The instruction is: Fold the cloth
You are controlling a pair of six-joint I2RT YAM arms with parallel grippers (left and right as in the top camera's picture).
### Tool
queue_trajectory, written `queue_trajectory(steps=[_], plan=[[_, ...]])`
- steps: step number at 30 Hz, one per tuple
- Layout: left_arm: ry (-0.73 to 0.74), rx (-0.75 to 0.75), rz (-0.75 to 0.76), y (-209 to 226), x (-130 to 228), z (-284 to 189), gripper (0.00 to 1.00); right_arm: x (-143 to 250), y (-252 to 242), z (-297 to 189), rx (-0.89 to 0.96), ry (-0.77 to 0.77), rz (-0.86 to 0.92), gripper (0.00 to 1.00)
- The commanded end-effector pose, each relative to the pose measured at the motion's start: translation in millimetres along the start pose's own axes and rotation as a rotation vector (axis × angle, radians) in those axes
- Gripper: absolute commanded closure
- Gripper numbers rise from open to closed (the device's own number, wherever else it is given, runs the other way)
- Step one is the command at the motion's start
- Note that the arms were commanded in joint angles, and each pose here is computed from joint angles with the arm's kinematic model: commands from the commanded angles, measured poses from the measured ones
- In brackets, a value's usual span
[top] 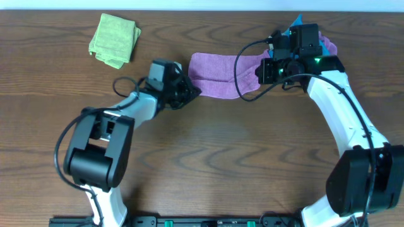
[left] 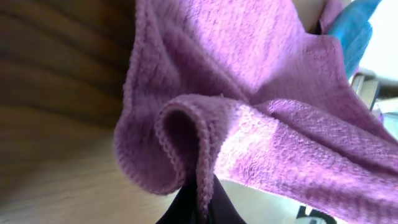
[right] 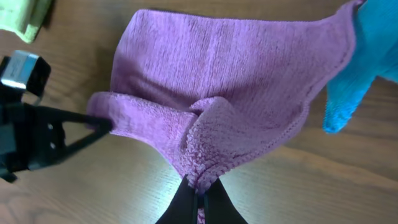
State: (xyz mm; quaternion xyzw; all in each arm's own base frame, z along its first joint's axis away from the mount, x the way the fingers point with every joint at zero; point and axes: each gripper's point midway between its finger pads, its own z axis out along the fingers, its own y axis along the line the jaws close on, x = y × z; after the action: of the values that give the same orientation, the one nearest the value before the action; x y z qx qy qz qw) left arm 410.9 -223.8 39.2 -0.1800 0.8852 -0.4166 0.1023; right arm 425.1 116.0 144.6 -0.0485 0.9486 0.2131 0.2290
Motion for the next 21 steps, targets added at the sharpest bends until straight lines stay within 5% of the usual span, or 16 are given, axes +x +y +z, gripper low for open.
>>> queue_trajectory(steps=[1, 7, 21], plan=[[0.015, 0.039, 0.198, -32, -3, -32, 0.94, 10, 15, -2, -0.057, 0.033, -0.026, 0.99], [0.079, -0.090, 0.205, -25, 29, -72, 0.94, 50, 22, -1, -0.037, 0.189, -0.054, 0.99], [0.251, -0.224, 0.148, 7, 77, -79, 0.94, 99, 14, -7, 0.075, 0.352, -0.059, 0.98]])
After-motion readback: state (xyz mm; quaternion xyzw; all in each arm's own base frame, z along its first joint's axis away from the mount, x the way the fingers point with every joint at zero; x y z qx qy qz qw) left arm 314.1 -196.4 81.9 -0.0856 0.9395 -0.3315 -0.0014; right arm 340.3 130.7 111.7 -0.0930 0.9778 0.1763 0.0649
